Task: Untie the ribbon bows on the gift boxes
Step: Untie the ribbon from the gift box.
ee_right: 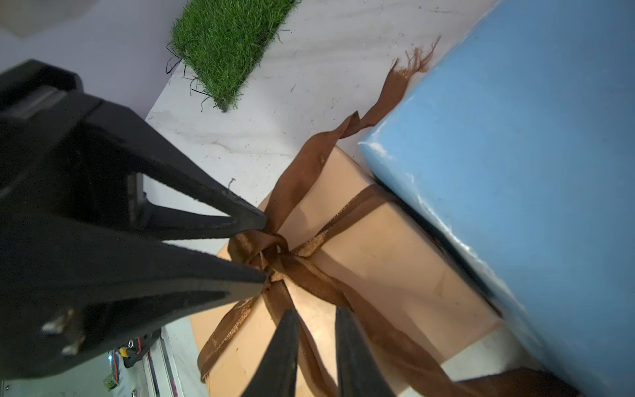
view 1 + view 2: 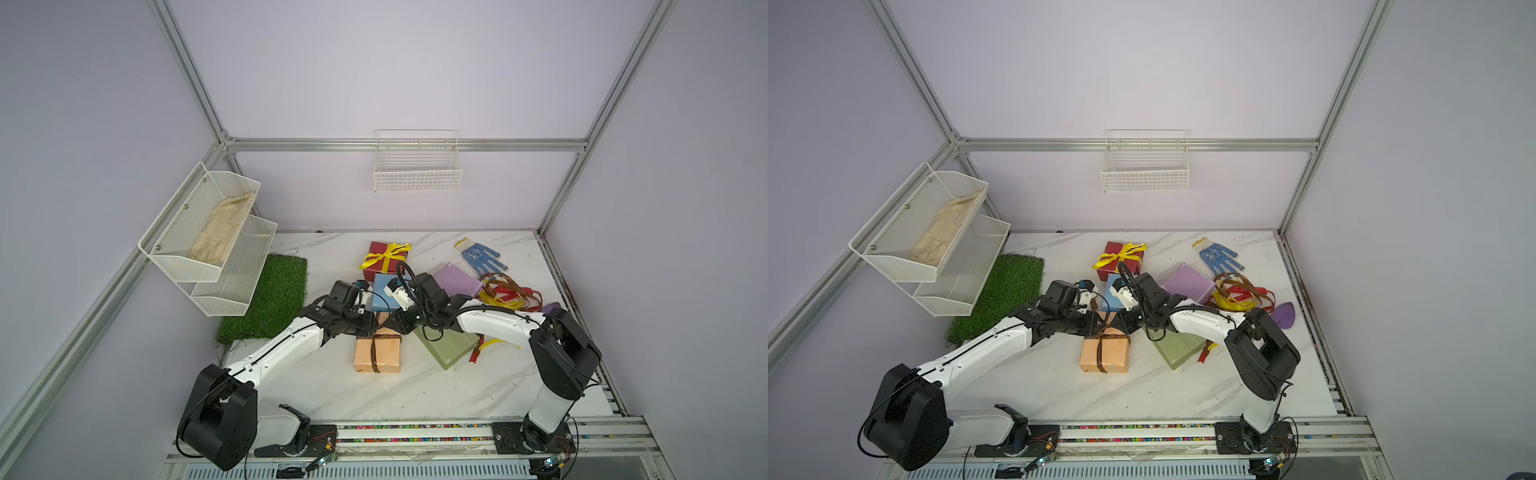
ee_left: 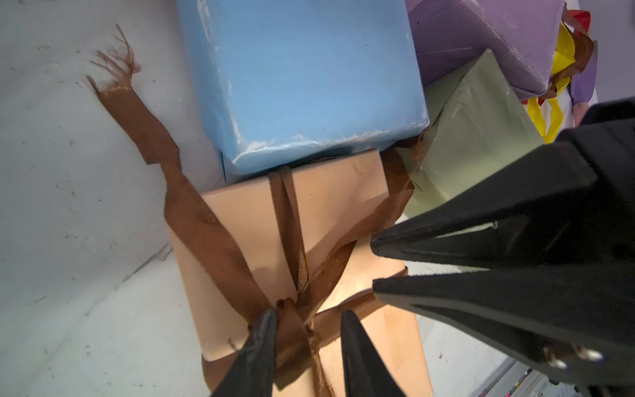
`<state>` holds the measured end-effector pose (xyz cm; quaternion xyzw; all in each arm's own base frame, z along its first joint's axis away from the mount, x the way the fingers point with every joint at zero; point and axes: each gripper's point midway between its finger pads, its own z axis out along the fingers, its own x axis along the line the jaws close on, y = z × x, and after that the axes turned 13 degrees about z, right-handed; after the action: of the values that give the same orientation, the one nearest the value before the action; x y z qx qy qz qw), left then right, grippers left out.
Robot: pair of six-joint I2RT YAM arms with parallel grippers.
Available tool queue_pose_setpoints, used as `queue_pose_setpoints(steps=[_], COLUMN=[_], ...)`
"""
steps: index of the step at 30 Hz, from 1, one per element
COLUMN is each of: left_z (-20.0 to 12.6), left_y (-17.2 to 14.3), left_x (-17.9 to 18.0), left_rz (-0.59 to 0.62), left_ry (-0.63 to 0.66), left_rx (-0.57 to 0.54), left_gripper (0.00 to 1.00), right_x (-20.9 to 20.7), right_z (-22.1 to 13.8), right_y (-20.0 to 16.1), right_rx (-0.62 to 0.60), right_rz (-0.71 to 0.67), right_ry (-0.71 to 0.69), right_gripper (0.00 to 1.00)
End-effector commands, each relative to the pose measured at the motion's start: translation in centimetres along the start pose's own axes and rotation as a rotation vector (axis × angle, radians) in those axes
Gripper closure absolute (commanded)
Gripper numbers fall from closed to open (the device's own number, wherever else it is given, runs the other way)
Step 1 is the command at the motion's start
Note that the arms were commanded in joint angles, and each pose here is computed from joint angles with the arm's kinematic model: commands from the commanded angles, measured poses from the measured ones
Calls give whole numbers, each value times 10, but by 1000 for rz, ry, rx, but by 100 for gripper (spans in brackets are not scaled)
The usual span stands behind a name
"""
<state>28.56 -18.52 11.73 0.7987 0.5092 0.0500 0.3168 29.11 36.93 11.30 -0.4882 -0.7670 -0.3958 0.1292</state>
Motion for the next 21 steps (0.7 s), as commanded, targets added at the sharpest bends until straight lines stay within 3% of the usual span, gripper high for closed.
queue_pose_setpoints(steps=[1,8,21], left_z=[3,0,-26], left_y=[-3,-5,15], left_x=[0,0,-5], left_rz=[-6,-18,-33], left_ry=[-4,2,-11], left_rx=[-9,-15,-95], left_gripper=[73,99,100], right_x=[3,17,34], right_z=[-4,-4,6], right_y=[5,5,1], right_rx=[-30,-32,-35], right_rz=[-5,-1,-6], right_ry=[6,99,177], right_gripper=[77,73,70])
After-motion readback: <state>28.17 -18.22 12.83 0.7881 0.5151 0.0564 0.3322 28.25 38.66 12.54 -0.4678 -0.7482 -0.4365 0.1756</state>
